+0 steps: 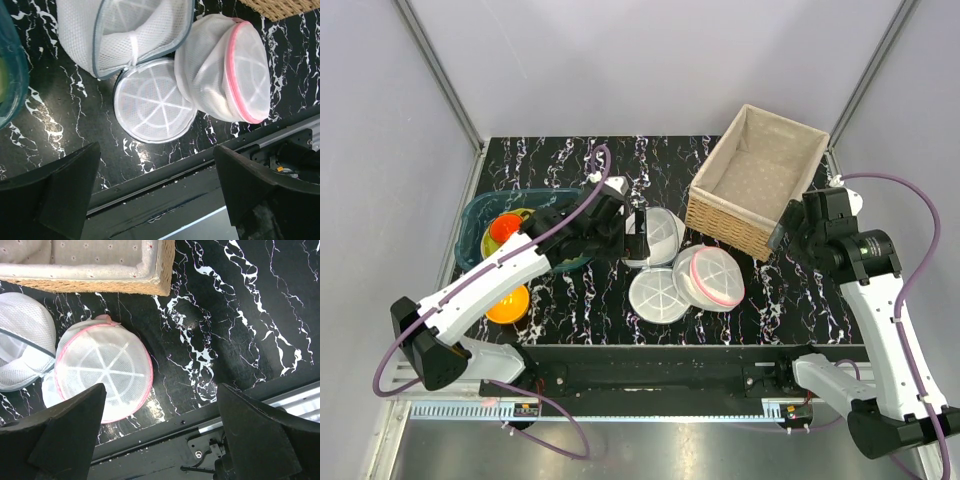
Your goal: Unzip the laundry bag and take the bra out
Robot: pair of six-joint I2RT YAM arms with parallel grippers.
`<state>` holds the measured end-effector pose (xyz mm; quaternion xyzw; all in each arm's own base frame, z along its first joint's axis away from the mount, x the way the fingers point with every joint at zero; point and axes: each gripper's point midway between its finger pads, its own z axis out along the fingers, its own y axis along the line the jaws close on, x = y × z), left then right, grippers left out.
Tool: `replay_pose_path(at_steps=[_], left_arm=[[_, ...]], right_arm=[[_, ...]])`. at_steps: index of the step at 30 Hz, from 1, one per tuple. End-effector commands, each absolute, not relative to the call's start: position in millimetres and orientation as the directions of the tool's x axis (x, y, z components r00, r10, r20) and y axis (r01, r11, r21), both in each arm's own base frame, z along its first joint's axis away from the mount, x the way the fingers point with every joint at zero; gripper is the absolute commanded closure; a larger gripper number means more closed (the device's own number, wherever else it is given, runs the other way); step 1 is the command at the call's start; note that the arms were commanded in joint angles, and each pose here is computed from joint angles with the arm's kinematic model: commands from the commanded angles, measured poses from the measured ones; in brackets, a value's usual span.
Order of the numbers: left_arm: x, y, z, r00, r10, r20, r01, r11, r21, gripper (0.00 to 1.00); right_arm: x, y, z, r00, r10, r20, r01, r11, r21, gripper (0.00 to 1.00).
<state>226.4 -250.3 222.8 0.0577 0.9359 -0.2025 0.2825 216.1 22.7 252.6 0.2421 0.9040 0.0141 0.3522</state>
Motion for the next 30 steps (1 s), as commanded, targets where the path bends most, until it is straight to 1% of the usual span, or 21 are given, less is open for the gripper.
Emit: replay_pose_path(at_steps=[1,3,4,6,10,11,13,16,18,19,20,21,23,25,28,30], left_arm=[[228,-275,241,-0.827,-0.025,-0.562,0.261,0.868,-0.422,0.01],[228,-281,241,-0.829,-0.015,-0.559,0.274,0.861,-0.429,0.01],[226,-287,242,-0.838,-0.001,-0.545,0.29,0.846,-0.447,0.01],[225,-296,226,-0.867,0.048,-0.496,0.295,0.852,-0.433,0.01],[215,-327,222,-0.878,0.129,-0.461,0.354,0.823,-0.444,0.01],[216,-335,226,-0.876,0.132,-0.464,0.364,0.812,-0.456,0.01],[211,-350,221,-0.891,0.147,-0.429,0.364,0.797,-0.483,0.01],[210,-368,217,-0.909,0.126,-0.398,0.34,0.777,-0.53,0.01],[213,-380,212,-0.923,0.081,-0.377,0.301,0.762,-0.573,0.02],[213,-384,210,-0.929,0.065,-0.364,0.285,0.754,-0.592,0.03],[218,-393,213,-0.925,0.042,-0.378,0.288,0.727,-0.623,0.04],[216,-396,204,-0.938,0.02,-0.347,0.252,0.726,-0.64,0.06],[222,-406,196,-0.947,-0.019,-0.319,0.21,0.716,-0.666,0.09],[224,-413,177,-0.956,-0.017,-0.291,0.186,0.734,-0.654,0.12],[228,-422,156,-0.96,-0.006,-0.28,0.179,0.757,-0.628,0.16],[226,-425,145,-0.964,0.007,-0.266,0.174,0.772,-0.611,0.26]], right_arm=[[221,28,261,-0.594,0.471,-0.652,0.414,0.874,0.255,0.0],[221,29,261,-0.593,0.47,-0.654,0.407,0.875,0.261,0.0],[220,29,260,-0.598,0.467,-0.652,0.406,0.877,0.256,0.0],[220,28,260,-0.6,0.462,-0.653,0.405,0.879,0.251,0.0],[222,27,263,-0.593,0.456,-0.663,0.403,0.882,0.245,0.0],[223,27,264,-0.594,0.453,-0.664,0.402,0.883,0.243,0.0],[224,26,268,-0.582,0.452,-0.676,0.395,0.884,0.251,0.0],[225,28,272,-0.57,0.451,-0.686,0.381,0.886,0.265,0.0],[227,31,273,-0.575,0.446,-0.686,0.362,0.89,0.276,0.0],[227,32,273,-0.58,0.441,-0.685,0.356,0.894,0.273,0.0],[227,32,271,-0.586,0.439,-0.681,0.36,0.894,0.267,0.0],[226,31,270,-0.59,0.436,-0.679,0.361,0.895,0.261,0.0],[225,31,268,-0.597,0.433,-0.675,0.364,0.896,0.253,0.0],[223,31,267,-0.6,0.435,-0.672,0.363,0.896,0.256,0.0],[220,33,265,-0.6,0.438,-0.67,0.355,0.896,0.267,0.01],[218,34,262,-0.608,0.436,-0.663,0.348,0.897,0.272,0.0]])
